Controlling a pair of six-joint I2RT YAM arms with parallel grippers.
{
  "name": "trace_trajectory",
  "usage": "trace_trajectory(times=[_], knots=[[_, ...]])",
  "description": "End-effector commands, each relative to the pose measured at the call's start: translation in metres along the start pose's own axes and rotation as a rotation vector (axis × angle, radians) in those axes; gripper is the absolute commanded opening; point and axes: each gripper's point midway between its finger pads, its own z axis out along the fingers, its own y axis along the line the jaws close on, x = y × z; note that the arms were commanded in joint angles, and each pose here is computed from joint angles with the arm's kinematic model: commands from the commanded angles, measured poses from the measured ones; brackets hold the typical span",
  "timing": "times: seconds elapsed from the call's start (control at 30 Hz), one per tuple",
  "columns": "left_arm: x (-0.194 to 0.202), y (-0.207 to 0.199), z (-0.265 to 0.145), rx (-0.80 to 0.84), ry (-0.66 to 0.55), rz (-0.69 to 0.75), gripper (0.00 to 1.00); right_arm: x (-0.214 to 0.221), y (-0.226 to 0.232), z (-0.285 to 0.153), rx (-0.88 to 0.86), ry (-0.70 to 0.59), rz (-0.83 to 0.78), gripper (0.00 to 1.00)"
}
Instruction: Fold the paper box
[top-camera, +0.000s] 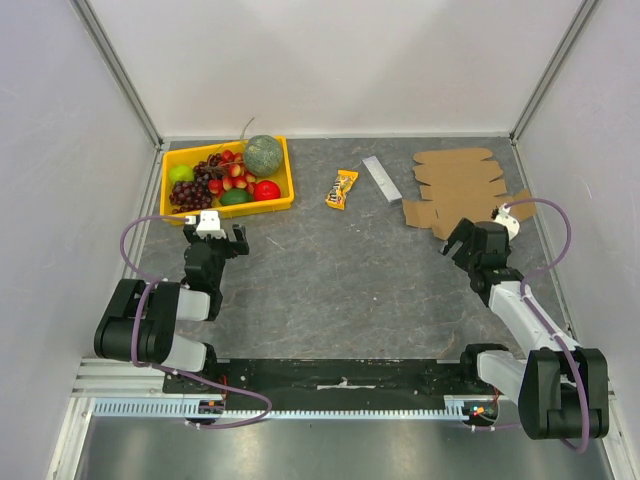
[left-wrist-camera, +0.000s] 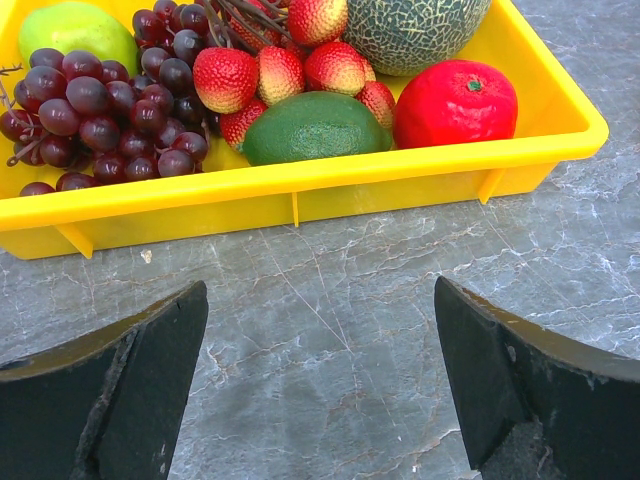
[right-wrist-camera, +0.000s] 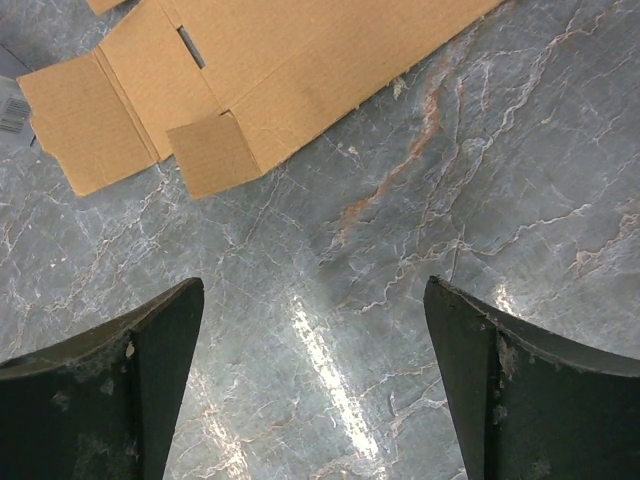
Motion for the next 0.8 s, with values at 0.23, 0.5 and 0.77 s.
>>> trace_trajectory(times=[0.23,0.5,0.77], knots=[[-0.015,0.002,0.005,-0.003,-0.048,0.038,1.0,-0.008,0.006,-0.002,-0.041,-0.044,0.013,0.98],[-0.014,0.002,0.005,-0.003,-0.046,0.039,1.0,-0.006,0.004,-0.001,-0.033,-0.044,0.024,0.98],[-0.014,0.001,0.005,0.0,-0.046,0.038,1.0,-0.011,-0.003,-0.001,-0.013,-0.056,0.072,0.98]])
